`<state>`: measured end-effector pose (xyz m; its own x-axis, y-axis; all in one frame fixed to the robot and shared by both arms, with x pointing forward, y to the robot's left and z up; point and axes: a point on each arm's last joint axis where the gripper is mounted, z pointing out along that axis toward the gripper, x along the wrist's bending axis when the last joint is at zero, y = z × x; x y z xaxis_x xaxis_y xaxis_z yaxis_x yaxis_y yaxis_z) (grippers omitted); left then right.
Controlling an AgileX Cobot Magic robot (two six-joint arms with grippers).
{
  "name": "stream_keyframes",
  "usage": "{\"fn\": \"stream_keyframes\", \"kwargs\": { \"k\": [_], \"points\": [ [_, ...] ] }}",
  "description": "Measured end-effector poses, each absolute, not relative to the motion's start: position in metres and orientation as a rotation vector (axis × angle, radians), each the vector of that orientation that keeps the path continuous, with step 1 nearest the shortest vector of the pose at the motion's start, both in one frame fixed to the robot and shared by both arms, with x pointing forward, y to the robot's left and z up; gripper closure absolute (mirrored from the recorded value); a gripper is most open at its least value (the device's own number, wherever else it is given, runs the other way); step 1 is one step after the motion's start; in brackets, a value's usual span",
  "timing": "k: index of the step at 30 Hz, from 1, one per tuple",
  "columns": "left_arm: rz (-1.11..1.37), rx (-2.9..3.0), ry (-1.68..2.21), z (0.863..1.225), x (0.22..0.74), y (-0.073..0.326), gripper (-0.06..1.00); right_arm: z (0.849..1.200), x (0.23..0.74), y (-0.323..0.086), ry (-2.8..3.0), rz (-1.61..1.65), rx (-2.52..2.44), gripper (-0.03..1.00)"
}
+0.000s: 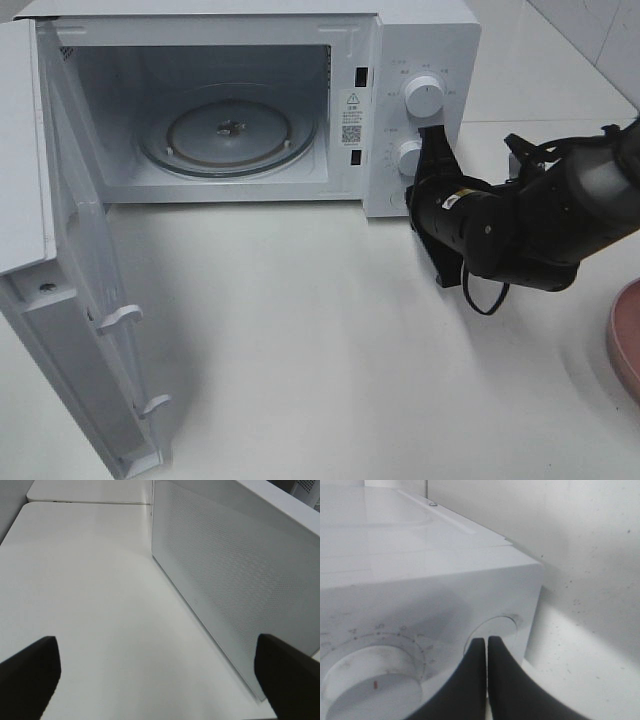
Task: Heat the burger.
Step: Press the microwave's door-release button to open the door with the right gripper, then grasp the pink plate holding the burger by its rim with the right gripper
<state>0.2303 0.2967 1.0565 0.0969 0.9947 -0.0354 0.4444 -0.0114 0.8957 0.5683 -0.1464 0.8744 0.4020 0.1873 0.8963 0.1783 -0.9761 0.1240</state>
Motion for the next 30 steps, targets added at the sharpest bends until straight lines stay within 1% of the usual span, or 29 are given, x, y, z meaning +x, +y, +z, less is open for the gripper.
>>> {"fn": "stream_keyframes", "kwargs": {
  "k": [6,11,16,24,27,29,30],
  "points": [
    [0.868,1.575,1.461,1.057,0.230,0.297,-0.03,0.880,0.551,-0.155,0.491,1.602,2.591,0.97],
    [0.868,1.575,1.461,1.057,0.230,0.297,-0.03,0.898,0.526,-0.165,0.714,1.509,2.539,0.97],
    [0.868,1.575,1.461,1.057,0.230,0.297,-0.03,0.907,0.512,-0.169,0.838,1.441,2.539,0.97],
    [0.868,1.575,1.461,1.057,0.230,0.297,-0.03,0.928,0.491,-0.170,1.211,1.290,2.460,0.96],
    [0.868,1.575,1.461,1.057,0.230,0.297,-0.03,0.930,0.489,-0.169,1.262,1.273,2.440,0.96],
    [0.868,1.575,1.461,1.057,0.230,0.297,-0.03,0.937,0.482,-0.169,1.444,1.211,2.366,0.95],
    [0.868,1.575,1.461,1.057,0.230,0.297,-0.03,0.937,0.482,-0.169,1.444,1.211,2.366,0.95]
  ]
}}
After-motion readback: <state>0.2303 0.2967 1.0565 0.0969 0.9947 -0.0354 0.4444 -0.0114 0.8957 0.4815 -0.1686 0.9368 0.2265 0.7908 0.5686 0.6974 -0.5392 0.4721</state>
